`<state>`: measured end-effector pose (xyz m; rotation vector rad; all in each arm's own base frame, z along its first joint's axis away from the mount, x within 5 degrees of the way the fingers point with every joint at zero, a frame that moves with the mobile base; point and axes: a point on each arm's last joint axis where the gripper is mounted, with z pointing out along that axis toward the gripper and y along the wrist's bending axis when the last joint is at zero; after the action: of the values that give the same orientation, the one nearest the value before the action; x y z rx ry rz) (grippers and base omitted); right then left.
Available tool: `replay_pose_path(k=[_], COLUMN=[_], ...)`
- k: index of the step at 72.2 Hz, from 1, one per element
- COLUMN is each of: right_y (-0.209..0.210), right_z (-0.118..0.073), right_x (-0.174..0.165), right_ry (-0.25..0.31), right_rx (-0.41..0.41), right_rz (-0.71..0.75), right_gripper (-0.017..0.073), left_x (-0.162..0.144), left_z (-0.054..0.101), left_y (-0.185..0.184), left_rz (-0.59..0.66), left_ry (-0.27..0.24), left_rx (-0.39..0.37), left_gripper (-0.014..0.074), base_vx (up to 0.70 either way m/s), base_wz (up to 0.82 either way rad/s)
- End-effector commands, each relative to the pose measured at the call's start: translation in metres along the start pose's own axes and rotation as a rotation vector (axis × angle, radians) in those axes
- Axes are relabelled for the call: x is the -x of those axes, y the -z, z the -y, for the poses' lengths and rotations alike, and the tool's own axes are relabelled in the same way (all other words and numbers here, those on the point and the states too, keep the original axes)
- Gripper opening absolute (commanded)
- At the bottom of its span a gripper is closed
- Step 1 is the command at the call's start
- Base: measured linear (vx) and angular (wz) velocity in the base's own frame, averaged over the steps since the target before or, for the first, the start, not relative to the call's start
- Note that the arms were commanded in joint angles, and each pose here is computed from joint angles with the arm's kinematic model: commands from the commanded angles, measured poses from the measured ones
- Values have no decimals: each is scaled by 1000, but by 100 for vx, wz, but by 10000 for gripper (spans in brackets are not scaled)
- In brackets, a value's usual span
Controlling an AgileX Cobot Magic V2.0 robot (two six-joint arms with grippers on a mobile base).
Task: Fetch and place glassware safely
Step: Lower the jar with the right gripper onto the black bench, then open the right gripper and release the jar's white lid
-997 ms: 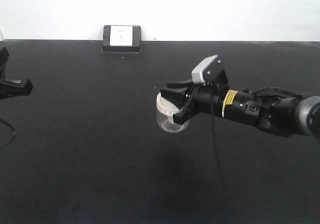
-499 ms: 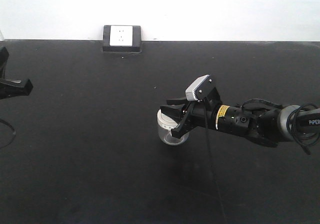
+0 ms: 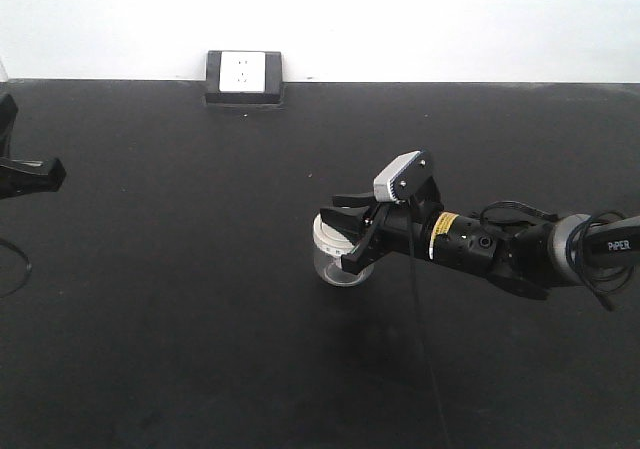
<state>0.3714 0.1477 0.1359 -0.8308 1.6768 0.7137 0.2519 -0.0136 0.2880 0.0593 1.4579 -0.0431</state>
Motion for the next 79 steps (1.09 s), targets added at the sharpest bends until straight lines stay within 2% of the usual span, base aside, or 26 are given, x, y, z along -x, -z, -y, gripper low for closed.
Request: replay_pose_path(k=[1,10,29,36,44,55,71,79], right_y=[4,4,4,4,4,5,14,22], right_z=[2,2,0,0,0,0,-3,-5], right_x=[25,25,27,27,27,31,55,73], right_ry=[34,16,19,19,19,25,52,31], right_rx=[0,3,14,15,14,13,0,-28], right_rz=[89,92,114,113,114,120,158,163], right_gripper=[91,220,630,711,727,703,617,553], left_x=[21,21,21,21,21,21,21,21], left_z=[-1,-1,-1,-1,-1,-1,-1,-1], left_y=[0,0,0,0,0,0,0,0], left_rz=[123,123,123,123,123,123,123,123], left_ry=[10,10,10,10,10,10,10,10], left_rx=[4,4,4,4,4,4,4,4], left_gripper=[1,1,1,1,1,1,1,1], base_vx=[0,0,0,0,0,0,0,0], base_wz=[0,0,0,0,0,0,0,0])
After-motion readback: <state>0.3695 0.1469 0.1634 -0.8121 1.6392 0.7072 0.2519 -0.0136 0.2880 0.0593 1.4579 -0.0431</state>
